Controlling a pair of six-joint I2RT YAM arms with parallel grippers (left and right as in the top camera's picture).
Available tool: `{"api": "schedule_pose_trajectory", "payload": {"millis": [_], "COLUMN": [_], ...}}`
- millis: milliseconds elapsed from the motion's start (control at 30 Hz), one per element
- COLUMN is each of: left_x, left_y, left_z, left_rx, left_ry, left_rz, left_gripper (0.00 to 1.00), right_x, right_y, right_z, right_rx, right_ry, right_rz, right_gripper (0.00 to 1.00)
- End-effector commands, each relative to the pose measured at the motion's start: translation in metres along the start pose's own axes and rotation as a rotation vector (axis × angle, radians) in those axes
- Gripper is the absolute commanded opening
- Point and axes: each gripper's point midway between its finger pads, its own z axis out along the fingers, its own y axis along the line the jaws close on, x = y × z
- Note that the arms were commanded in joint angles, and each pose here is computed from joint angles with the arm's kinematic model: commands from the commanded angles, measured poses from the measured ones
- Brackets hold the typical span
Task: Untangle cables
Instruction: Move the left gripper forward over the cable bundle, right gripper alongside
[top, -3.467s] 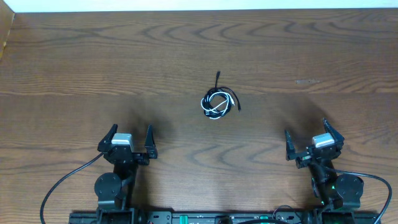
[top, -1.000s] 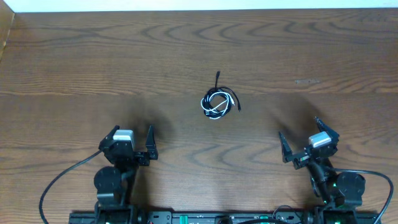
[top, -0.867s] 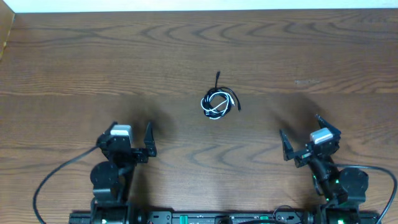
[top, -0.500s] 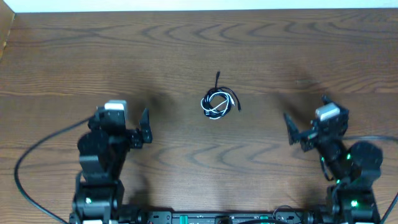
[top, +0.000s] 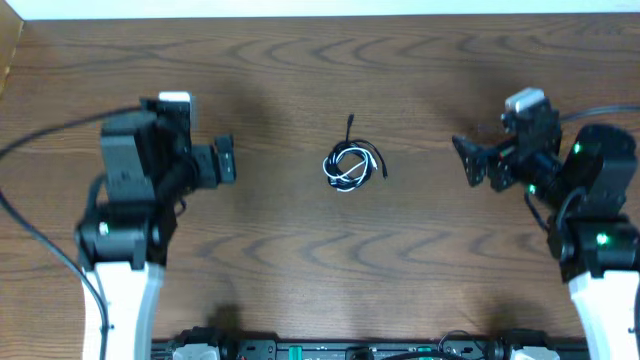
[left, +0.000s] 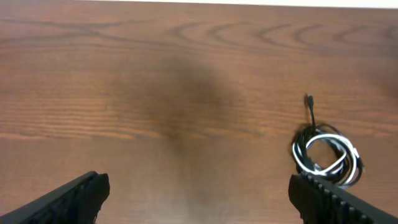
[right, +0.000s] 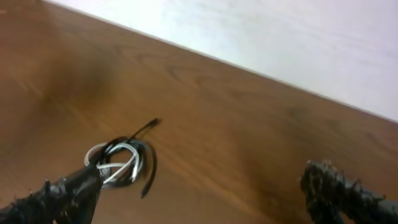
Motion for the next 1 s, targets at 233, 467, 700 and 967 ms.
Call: {"api": "schedule_pose_trajectory", "payload": {"millis": [233, 467, 700, 967], "left_x": [-0.035, -0.018, -0.012, 0.013], "left_y": [-0.036, -0.098, -0.175, -0.154], "left_z": [0.028, 0.062, 0.059, 0.132], "left_rx": [0.075, 0.262, 0.604, 0.300], "left_ry": [0.185, 0.296, 0.319, 0.436], "left_rz": [0.069, 0.131, 0.132, -0.074], "left_gripper": [0.98, 0.98, 0.98, 0.56], "right_x": [-0.032, -0.017, -0.007, 0.006], "right_y": [0.005, 0.001, 0.010, -0.008], "right_z": [0.021, 0.036, 0.033, 0.040], "right_rx": [-0.153, -0.179, -0.213, -0.110], "right_ry": [0.114, 0.200, 0.247, 0.300], "right_rz": [0.021, 0.072, 0.178, 0.222], "right_gripper": [0.99, 0.99, 0.99, 0.81]}}
